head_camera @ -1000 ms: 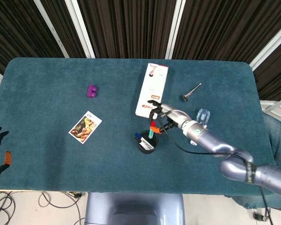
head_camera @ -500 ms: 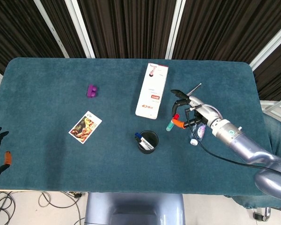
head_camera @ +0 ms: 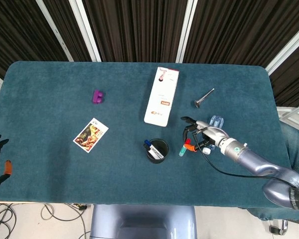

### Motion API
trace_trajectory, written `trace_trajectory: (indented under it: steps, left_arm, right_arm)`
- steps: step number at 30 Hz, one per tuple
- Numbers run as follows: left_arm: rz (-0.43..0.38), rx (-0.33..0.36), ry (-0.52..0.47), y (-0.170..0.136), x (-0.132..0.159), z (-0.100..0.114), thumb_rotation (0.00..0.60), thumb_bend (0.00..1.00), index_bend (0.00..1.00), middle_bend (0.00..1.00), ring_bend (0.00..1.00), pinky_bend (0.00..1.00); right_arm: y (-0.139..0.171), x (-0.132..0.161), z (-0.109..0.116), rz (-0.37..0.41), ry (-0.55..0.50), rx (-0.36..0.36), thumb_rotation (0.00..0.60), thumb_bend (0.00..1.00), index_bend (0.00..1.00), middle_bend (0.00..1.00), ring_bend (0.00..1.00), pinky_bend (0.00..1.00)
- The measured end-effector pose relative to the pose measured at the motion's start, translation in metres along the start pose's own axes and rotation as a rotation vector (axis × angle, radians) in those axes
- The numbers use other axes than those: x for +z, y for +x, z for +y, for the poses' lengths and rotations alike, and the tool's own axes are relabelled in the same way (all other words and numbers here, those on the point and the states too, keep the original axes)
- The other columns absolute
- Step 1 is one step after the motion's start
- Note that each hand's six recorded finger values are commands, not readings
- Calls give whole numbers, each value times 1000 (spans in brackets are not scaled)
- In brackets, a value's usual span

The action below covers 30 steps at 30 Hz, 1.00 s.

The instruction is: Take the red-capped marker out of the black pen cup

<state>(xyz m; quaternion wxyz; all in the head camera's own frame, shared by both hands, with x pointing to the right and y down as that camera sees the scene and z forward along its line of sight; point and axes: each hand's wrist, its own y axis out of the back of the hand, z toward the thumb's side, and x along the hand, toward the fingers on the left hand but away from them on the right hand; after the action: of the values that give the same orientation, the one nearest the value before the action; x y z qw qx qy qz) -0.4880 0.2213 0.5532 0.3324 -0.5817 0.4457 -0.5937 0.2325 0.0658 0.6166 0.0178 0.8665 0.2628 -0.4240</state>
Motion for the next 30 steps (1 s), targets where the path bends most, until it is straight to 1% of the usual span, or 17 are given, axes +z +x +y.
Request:
trace_trajectory:
  steps: [4,10,17,20,22,23,25,27,30]
  left_arm:
    - [-3,-2,0,0,1,0,600,538,149,54,93,86]
    - [-2,0,-3,0,0,0,600,538,149,54,93,86]
    - [-3,-2,-4,0,1,0,600,538,149,54,93,86]
    - [-1,-1,-5,0,0,0,600,539,149,54,93,86]
    - [0,-1,-6,0,0,1,600,539,149,54,93,87]
    - [0,-1,-6,0,0,1,600,539,149,54,93,87]
    - [-1,-2,-6,0,0,1,600,539,149,54,93,87]
    - [-1,-1,-5,0,0,1,600,539,149,54,94,87]
    - [1,-2,-6,0,0,1,600,539,149,54,94,88]
  right_arm:
    - [-15,-9,-10,-30,9,39,600,452,584,0,0,181]
    - [-29,-18,-22,-79,44,90,600,453,584,0,0,181]
    - [-40,-25,-30,-111,62,120,600,446,583,0,0,181]
    - [-42,-26,-33,-116,59,126,600,418,510,0,0,181]
    - [-43,-26,-33,-118,61,128,600,401,424,0,0,181]
    - [-43,-26,-33,-119,63,128,600,393,365,0,0,181]
    - [-44,-25,-33,-118,61,127,600,371,194,0,0,181]
    - [-44,-23,-31,-109,55,120,600,361,128,0,0,181]
    - [-43,-16,-26,-77,39,97,600,348,63,0,0,180]
